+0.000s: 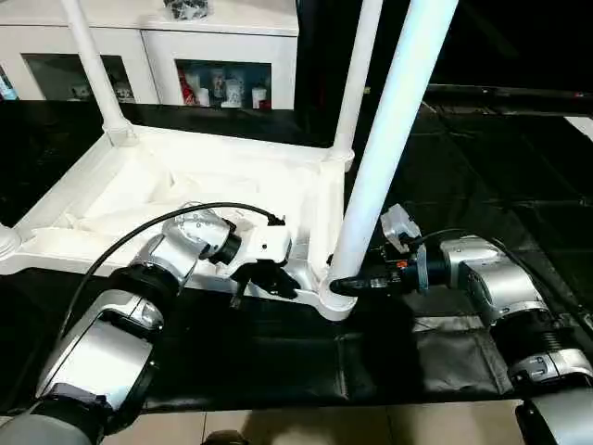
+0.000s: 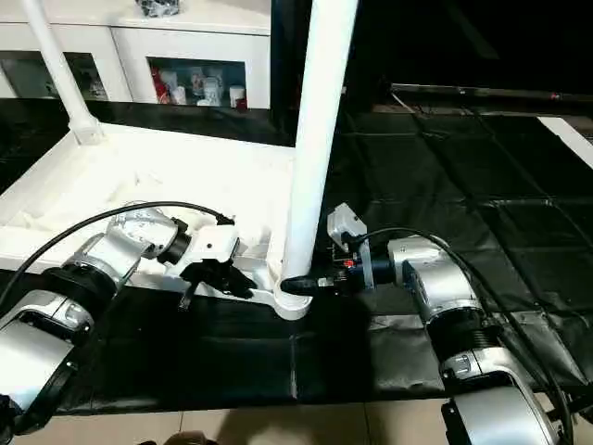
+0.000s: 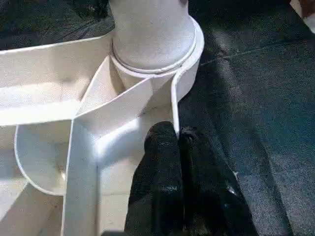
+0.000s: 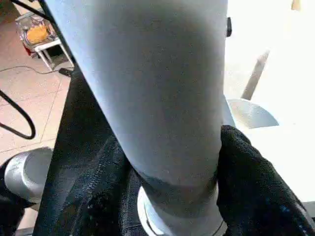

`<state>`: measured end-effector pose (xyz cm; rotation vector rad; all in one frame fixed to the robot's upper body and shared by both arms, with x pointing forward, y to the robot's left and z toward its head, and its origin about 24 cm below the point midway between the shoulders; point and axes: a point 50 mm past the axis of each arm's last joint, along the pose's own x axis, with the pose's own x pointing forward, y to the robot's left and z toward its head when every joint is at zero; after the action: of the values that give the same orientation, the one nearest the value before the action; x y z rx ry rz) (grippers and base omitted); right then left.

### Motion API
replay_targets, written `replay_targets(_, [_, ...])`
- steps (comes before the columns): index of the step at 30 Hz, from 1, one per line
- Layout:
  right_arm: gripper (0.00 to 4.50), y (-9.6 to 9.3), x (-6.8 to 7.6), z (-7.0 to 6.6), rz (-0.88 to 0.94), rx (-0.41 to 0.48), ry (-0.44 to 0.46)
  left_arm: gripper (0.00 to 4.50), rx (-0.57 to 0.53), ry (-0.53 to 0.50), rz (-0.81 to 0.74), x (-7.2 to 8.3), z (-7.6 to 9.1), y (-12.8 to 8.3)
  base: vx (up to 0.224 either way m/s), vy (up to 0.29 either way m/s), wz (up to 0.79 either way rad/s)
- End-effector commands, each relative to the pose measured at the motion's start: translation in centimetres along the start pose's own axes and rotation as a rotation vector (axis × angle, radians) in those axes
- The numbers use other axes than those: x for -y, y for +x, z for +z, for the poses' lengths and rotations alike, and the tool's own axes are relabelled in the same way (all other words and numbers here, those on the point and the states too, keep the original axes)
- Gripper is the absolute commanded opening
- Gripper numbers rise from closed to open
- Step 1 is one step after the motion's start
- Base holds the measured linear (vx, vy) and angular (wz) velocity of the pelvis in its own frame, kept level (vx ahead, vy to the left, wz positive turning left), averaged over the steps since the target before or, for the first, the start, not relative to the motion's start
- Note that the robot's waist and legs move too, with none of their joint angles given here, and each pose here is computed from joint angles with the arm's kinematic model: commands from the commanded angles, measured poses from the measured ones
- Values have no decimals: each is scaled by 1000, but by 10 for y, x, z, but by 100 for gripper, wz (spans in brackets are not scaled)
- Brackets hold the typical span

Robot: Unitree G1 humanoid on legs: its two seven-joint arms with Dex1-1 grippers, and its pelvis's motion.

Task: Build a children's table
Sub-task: Rotate leg to tighten

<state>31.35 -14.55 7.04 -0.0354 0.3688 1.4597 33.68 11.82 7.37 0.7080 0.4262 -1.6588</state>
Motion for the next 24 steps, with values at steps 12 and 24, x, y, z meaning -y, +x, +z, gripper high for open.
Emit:
replay_targets(12, [197, 69, 19, -2, -520, 37, 130, 0, 100, -329, 443, -35, 27, 45, 0, 0, 0])
replay_targets(24, [269, 93, 21, 14, -585, 77, 110, 0, 90, -331, 566, -45, 38, 46, 0, 0, 0])
